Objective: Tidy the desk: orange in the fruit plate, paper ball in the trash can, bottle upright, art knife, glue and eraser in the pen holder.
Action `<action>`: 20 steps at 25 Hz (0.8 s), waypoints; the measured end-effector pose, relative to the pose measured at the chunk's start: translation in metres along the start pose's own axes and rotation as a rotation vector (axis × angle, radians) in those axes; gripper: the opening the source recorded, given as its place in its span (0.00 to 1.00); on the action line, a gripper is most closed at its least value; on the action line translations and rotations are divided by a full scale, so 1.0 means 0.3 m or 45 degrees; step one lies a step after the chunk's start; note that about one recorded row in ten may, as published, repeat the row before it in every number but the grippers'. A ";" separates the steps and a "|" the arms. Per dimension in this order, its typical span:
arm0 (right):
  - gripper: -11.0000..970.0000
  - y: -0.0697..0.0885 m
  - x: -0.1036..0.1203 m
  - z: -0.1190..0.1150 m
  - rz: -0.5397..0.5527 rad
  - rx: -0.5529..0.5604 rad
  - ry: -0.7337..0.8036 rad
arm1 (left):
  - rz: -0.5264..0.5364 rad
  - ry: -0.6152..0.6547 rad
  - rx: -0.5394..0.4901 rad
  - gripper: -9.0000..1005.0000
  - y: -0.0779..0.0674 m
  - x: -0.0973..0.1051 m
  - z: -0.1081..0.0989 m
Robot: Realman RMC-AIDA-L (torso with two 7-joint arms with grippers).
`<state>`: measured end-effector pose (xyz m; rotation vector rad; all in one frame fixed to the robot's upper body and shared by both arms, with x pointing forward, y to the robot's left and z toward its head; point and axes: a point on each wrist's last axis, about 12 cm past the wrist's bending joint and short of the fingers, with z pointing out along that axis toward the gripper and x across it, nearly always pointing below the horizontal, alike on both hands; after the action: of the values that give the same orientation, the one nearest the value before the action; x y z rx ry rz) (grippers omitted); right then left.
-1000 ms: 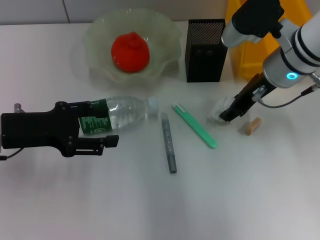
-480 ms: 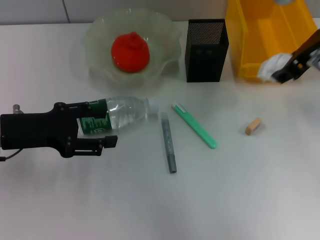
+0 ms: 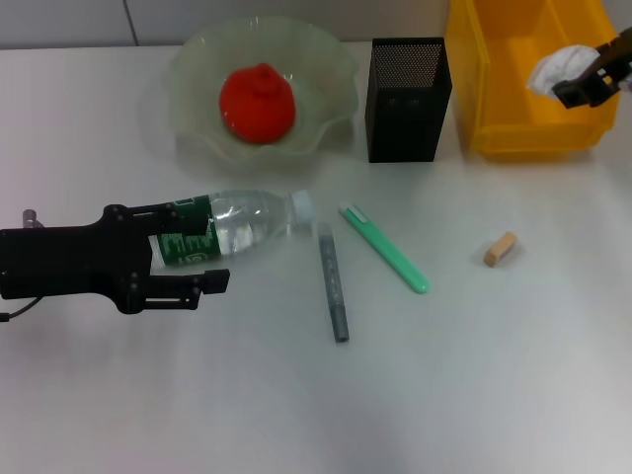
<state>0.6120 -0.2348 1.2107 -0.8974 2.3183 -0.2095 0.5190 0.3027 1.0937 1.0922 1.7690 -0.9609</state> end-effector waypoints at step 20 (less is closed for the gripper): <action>0.84 -0.004 -0.030 0.135 -0.010 0.062 -0.119 | -0.025 -0.011 0.004 0.76 -0.009 0.008 -0.002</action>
<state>0.6427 -0.2267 1.1839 -0.8735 2.2148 -0.2219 0.5157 0.3030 1.0923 1.0730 1.7746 -0.9792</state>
